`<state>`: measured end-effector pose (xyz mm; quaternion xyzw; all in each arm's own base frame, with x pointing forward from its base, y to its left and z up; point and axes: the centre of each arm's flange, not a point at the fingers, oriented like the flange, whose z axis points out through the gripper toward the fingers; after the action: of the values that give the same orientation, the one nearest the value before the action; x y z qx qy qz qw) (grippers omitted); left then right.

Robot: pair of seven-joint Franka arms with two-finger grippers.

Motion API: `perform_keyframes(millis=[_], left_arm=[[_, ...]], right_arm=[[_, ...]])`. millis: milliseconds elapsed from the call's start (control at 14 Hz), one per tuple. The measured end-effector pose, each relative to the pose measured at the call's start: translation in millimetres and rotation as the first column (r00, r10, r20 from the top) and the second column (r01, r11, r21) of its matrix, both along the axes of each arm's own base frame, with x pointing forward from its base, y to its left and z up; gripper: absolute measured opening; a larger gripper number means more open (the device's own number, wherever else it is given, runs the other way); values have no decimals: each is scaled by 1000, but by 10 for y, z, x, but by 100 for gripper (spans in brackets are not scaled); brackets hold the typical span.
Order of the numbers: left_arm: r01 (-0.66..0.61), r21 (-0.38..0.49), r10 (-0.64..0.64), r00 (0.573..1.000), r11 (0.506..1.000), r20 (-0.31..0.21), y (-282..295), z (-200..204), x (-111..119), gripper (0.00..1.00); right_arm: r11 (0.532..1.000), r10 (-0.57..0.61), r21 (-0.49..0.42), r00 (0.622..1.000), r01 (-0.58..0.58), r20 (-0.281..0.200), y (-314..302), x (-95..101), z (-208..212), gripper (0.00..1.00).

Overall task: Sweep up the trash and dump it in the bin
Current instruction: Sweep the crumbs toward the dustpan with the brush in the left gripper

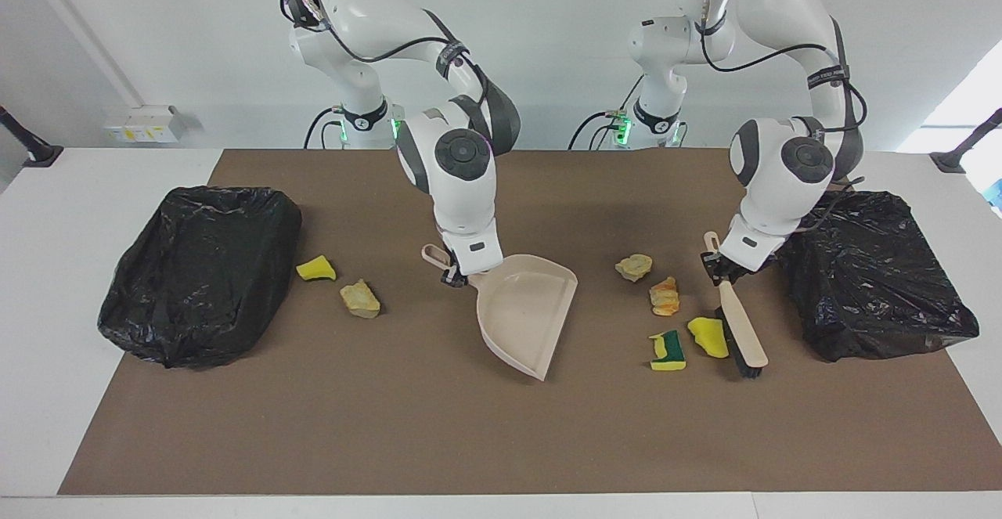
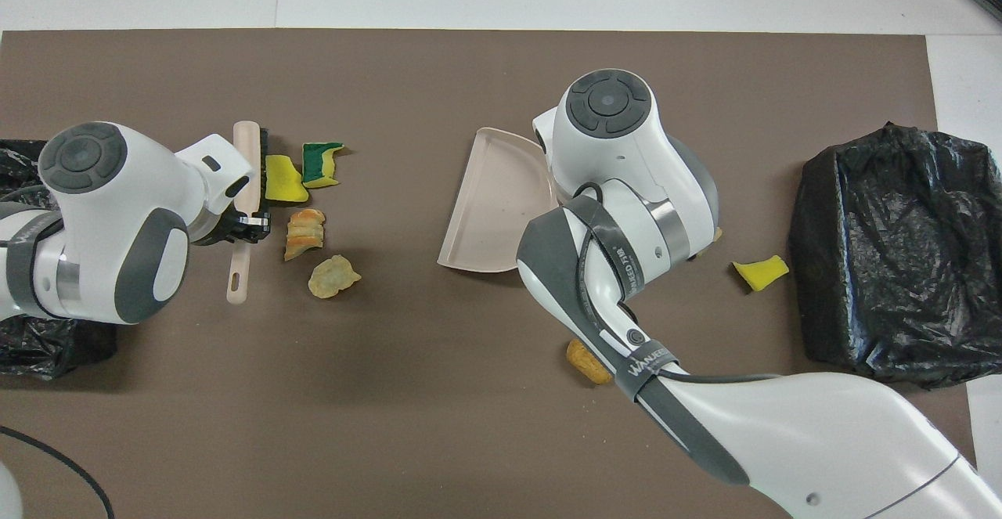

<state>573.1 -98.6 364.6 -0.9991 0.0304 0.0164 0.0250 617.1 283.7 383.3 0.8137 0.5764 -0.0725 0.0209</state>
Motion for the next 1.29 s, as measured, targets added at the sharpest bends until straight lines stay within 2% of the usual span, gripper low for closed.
perform_keyframes(millis=[357, 571, 786, 929, 1071, 1286], left_arm=[[71, -20, -73, 995, 997, -75, -656, 78, -288, 26], [35, -27, -36, 999, 999, -36, -576, 430, -267, 26], [-142, -22, 141, 990, 990, -25, -30, 629, -158, 26], [-249, -6, 249, 967, 968, -54, 296, 520, -192, 26], [-277, 12, 276, 956, 961, -95, 413, 263, -423, 26], [-259, 7, 258, 960, 966, -110, 96, -33, -736, 26]], right_arm=[[990, 137, -25, 990, -138, -13, -14, -25, -55, 31], [981, 193, -23, 981, -194, -23, 47, -90, -48, 31], [979, 204, -23, 979, -204, -20, 59, -147, -76, 31], [974, 226, -16, 974, -226, -1, 49, -174, -108, 31], [972, 234, -12, 972, -234, 9, 35, -204, -142, 31], [972, 236, -12, 972, -236, 13, 29, -230, -155, 31]])
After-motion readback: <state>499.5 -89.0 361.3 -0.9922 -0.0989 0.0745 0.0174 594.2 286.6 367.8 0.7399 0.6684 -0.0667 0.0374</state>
